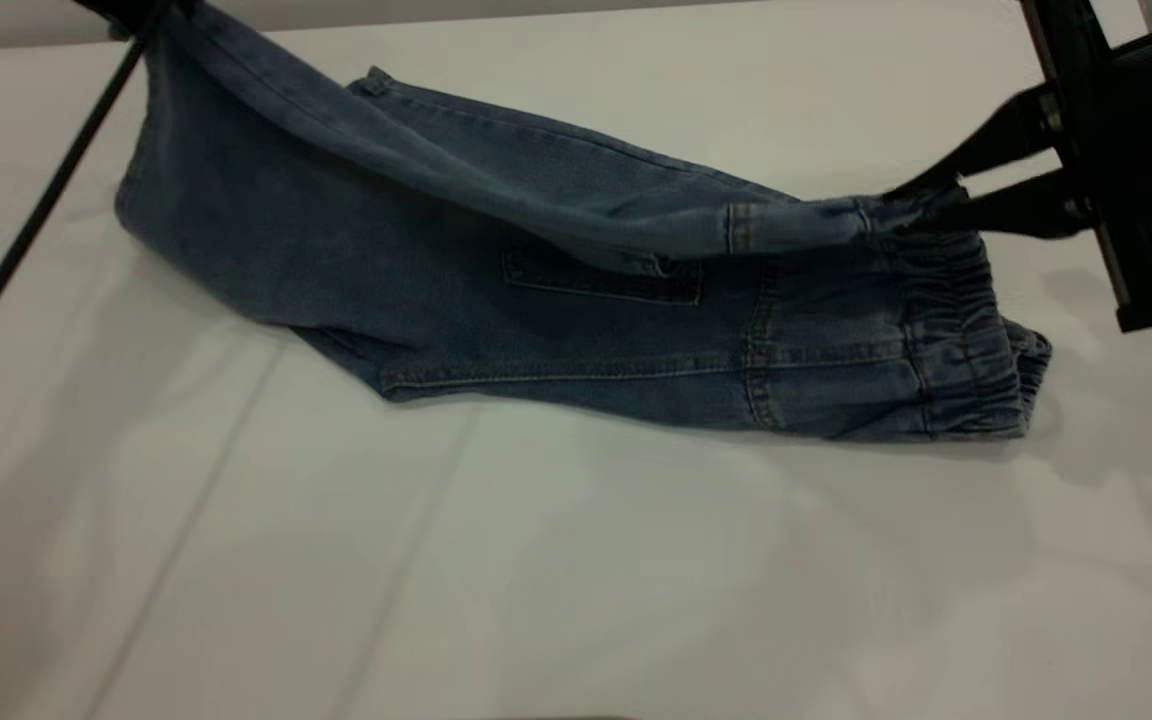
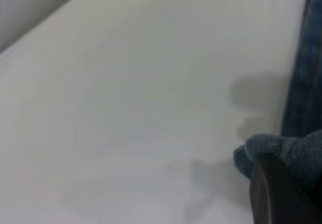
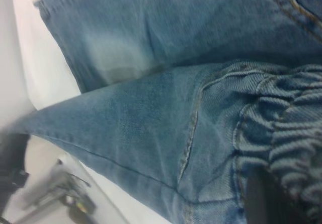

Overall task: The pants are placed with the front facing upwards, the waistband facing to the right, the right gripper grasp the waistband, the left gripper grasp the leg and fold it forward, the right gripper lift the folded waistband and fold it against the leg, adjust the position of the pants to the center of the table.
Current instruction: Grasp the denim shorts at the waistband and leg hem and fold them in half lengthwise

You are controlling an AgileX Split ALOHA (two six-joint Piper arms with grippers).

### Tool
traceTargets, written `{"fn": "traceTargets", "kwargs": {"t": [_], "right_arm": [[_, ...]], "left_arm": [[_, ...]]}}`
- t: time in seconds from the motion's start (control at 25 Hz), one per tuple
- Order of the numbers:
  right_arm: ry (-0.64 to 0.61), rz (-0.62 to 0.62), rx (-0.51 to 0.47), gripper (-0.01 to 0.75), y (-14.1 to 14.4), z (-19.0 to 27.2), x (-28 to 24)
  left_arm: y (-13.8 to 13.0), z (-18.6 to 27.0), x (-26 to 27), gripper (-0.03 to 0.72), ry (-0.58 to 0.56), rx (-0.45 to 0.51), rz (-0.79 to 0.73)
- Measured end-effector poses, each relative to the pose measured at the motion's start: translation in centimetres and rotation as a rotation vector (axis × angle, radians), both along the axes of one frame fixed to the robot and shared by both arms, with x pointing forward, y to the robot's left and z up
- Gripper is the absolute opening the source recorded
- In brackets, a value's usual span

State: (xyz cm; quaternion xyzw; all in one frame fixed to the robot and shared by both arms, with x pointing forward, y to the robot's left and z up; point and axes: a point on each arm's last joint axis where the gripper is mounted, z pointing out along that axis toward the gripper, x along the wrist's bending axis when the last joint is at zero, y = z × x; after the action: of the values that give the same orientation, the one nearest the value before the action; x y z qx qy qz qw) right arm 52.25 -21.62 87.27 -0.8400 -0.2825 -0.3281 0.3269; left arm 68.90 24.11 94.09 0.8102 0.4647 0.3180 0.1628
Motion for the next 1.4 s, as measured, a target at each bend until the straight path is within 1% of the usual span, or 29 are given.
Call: {"fn": "traceTargets", "kwargs": {"t": [0.08, 0.2, 0.32, 0.44, 0.56, 0.72, 0.88, 1.08, 1.16, 1.24, 1.32, 1.4], "right_arm": [[0.054, -0.047, 0.023, 0.051, -0.3, -0.3, 0.3], [0.138, -0.149, 0.031, 0.051, -1.5, -1.0, 0.6], [0.18, -0.228, 0.027, 0.051, -3.0, -1.5, 0.9], [0.196, -0.277, 0.023, 0.052, -4.0, -1.6, 1.0], [0.208, -0.309, 0.013, 0.053, -4.6, -1.7, 1.1], [0.216, -0.325, 0.0, 0.056, -4.8, -1.8, 1.1], [0.225, -0.342, -0.021, 0.06, -5.0, -2.0, 1.1], [0.229, -0.35, -0.036, 0.065, -5.2, -2.1, 1.1], [0.229, -0.351, -0.038, 0.071, -5.2, -2.1, 1.1], [0.227, -0.349, -0.039, 0.084, -5.2, -2.1, 1.1], [0.217, -0.341, -0.048, 0.108, -5.2, -2.1, 1.1], [0.203, -0.33, -0.059, 0.147, -5.2, -2.1, 1.1]], "left_arm": [[-0.3, -0.7, 0.8, 0.049, 0.001, 0.0, -0.004], [-1.0, -2.2, 1.6, 0.049, 0.017, 0.005, -0.019], [-2.3, -3.7, 2.0, 0.049, 0.036, 0.014, -0.048], [-3.9, -5.2, 2.3, 0.049, 0.053, 0.019, -0.08], [-5.2, -6.1, 2.7, 0.049, 0.056, 0.02, -0.106], [-6.4, -6.2, 3.3, 0.049, 0.038, 0.019, -0.128], [-6.7, -6.0, 3.6, 0.049, 0.018, 0.009, -0.129], [-6.7, -6.7, 3.7, 0.064, 0.025, -0.026, -0.094], [-6.8, -7.1, 3.7, 0.092, 0.022, -0.056, -0.071], [-6.9, -7.4, 3.8, 0.138, 0.016, -0.09, -0.048], [-7.0, -7.4, 3.8, 0.213, 0.009, -0.111, -0.034], [-7.0, -7.3, 3.9, 0.291, 0.003, -0.127, -0.021]]}}
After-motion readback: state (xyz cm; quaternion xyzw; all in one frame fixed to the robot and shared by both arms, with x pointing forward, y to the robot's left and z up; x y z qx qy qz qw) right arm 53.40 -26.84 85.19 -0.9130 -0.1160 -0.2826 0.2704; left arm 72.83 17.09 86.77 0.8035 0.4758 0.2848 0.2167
